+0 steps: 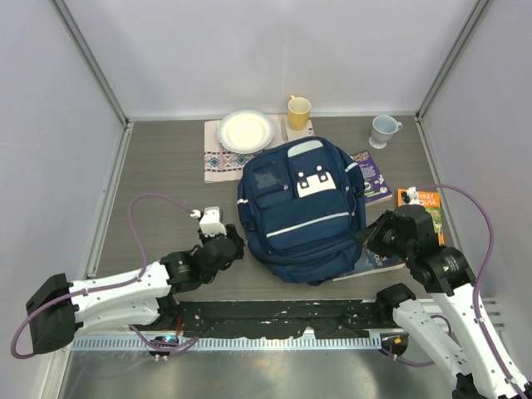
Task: Pack the student bag
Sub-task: Unzip the student bag at the center of the board.
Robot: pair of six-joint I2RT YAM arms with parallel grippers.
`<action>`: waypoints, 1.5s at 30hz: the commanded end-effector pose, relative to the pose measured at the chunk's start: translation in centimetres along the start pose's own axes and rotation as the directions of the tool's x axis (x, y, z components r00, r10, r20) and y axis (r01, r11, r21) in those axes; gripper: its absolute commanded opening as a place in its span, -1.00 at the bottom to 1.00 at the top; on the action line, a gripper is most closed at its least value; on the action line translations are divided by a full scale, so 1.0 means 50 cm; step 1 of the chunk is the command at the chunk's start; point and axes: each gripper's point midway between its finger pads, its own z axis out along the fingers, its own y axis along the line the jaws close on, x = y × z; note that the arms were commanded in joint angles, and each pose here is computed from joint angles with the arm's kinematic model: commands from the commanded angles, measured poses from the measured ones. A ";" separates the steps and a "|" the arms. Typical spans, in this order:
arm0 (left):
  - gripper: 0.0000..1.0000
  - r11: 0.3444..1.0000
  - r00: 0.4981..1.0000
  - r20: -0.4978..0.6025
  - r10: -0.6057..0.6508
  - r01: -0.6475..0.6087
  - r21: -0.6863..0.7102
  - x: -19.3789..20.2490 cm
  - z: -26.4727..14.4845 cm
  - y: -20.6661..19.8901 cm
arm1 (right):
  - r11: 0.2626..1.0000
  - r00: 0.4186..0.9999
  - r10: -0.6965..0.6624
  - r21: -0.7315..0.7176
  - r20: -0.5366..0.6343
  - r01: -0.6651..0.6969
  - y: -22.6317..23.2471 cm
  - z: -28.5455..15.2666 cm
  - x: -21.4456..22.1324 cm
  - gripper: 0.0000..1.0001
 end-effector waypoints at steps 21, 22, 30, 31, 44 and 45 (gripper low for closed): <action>0.99 0.994 0.983 0.184 0.003 0.017 -0.108 -0.243 -0.148 0.037 | 0.810 0.937 -0.347 -0.514 -0.034 0.282 0.193 -0.124 0.018 -0.98; 0.99 0.994 0.983 0.185 0.008 0.013 -0.112 -0.246 -0.147 0.034 | 0.810 0.933 -0.355 -0.517 -0.059 0.276 0.191 -0.121 0.025 -0.98; 0.99 0.995 0.977 0.211 -0.014 0.033 -0.089 -0.264 -0.149 0.020 | 0.746 0.893 -0.428 -0.613 -0.142 0.260 0.197 -0.121 0.072 -0.99; 0.99 0.996 0.977 0.211 -0.015 0.034 -0.087 -0.264 -0.149 0.020 | 0.735 0.882 -0.449 -0.621 -0.144 0.273 0.197 -0.123 0.075 -0.99; 0.99 0.945 0.990 0.100 0.097 -0.123 0.304 -0.219 -0.144 -0.150 | 0.836 0.845 -0.435 -0.489 -0.310 0.251 0.112 -0.001 0.136 -0.98; 0.99 0.923 0.989 0.089 0.119 -0.143 0.356 -0.209 -0.145 -0.172 | 0.851 0.846 -0.432 -0.452 -0.312 0.268 0.100 0.011 0.133 -0.98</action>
